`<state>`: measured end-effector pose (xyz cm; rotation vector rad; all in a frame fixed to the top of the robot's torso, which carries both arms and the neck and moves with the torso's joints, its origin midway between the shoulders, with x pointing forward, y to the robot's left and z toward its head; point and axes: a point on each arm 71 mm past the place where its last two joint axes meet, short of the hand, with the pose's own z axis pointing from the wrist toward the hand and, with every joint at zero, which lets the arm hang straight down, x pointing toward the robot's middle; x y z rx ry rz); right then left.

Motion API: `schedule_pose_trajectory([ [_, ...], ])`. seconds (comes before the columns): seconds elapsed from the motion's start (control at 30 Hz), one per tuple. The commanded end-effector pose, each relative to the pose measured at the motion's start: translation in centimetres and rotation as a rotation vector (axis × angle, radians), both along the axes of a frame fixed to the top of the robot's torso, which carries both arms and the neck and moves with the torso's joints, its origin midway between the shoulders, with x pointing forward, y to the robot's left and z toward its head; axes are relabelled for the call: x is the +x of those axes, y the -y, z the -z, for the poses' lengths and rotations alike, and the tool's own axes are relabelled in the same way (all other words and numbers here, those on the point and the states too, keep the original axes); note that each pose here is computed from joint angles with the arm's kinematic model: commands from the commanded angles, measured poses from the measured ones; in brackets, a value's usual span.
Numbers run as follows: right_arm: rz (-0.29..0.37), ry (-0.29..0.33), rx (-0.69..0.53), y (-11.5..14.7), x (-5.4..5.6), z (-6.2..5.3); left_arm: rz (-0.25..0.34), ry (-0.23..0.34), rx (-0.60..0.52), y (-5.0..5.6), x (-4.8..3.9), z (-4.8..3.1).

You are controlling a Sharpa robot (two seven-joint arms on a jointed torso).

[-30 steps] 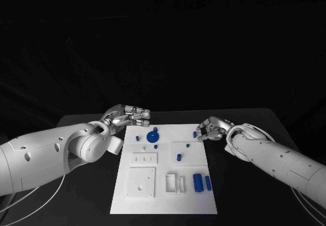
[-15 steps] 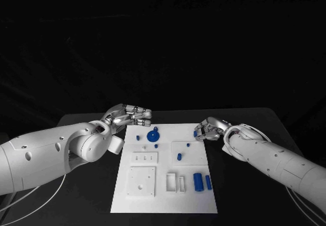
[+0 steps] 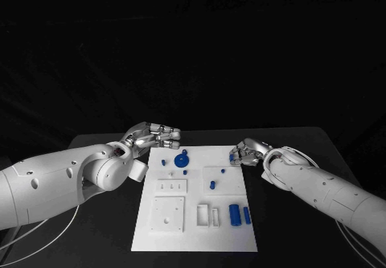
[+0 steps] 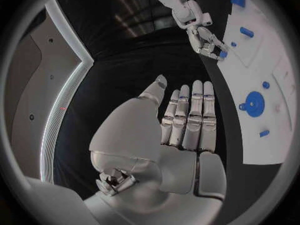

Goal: Assemble the parts on the task board

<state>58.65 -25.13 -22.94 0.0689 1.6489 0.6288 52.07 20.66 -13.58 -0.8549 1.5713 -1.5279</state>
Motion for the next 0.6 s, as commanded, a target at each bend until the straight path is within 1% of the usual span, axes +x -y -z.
schedule_pose_trajectory([
  [0.03, -0.004, -0.007, -0.012, -0.1, -0.01, 0.14, 0.022, 0.008, -0.008, 0.28, -0.12, -0.12],
  [0.6, -0.002, 0.002, -0.015, -0.46, 0.04, 0.13, 0.024, 0.005, -0.005, 0.27, -0.15, -0.11],
])
